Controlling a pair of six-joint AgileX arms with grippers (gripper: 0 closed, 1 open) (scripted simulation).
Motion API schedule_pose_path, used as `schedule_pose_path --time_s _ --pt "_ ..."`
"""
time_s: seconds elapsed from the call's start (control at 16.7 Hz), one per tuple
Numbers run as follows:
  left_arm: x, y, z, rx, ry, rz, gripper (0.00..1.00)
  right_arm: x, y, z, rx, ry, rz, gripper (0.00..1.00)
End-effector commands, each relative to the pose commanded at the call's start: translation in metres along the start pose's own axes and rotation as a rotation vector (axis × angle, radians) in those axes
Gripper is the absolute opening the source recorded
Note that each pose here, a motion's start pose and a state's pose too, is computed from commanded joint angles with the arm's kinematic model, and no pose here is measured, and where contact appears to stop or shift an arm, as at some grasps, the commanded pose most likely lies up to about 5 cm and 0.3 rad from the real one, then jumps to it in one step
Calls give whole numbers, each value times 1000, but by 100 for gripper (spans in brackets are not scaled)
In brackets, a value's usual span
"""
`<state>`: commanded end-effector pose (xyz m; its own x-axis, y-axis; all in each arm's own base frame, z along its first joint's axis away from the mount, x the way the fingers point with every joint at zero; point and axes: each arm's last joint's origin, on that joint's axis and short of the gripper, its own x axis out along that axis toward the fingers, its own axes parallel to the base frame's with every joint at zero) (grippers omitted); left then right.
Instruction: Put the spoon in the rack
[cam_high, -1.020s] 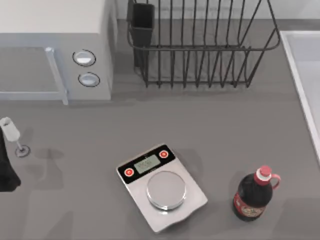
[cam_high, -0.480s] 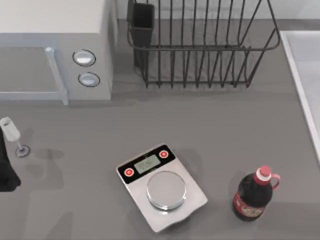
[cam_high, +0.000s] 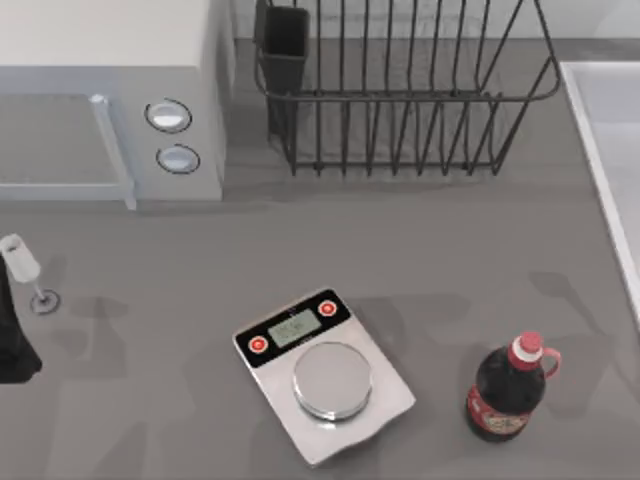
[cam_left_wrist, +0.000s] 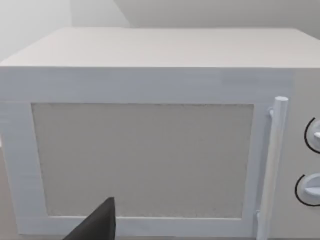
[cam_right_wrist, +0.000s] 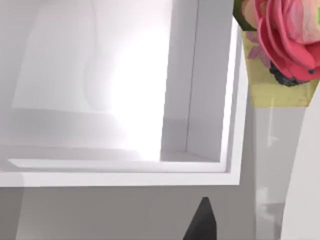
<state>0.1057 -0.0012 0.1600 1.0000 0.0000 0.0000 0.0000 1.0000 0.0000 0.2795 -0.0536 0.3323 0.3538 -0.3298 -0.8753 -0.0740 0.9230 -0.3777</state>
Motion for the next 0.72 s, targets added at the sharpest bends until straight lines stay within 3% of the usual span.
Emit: schedule_pose_path --time_s 0.18,0.36,0.54,0.72 --pt "0 0 0 0 0 0 100 -23 68 41 -59 -247 -92 0" --pt "0 0 0 0 0 0 100 -64 146 59 -55 -542 -108 0" --pt "0 0 0 0 0 0 100 -118 213 51 29 -831 -45 0" --pt "0 0 0 0 0 0 100 -169 252 27 174 -1048 56 0"
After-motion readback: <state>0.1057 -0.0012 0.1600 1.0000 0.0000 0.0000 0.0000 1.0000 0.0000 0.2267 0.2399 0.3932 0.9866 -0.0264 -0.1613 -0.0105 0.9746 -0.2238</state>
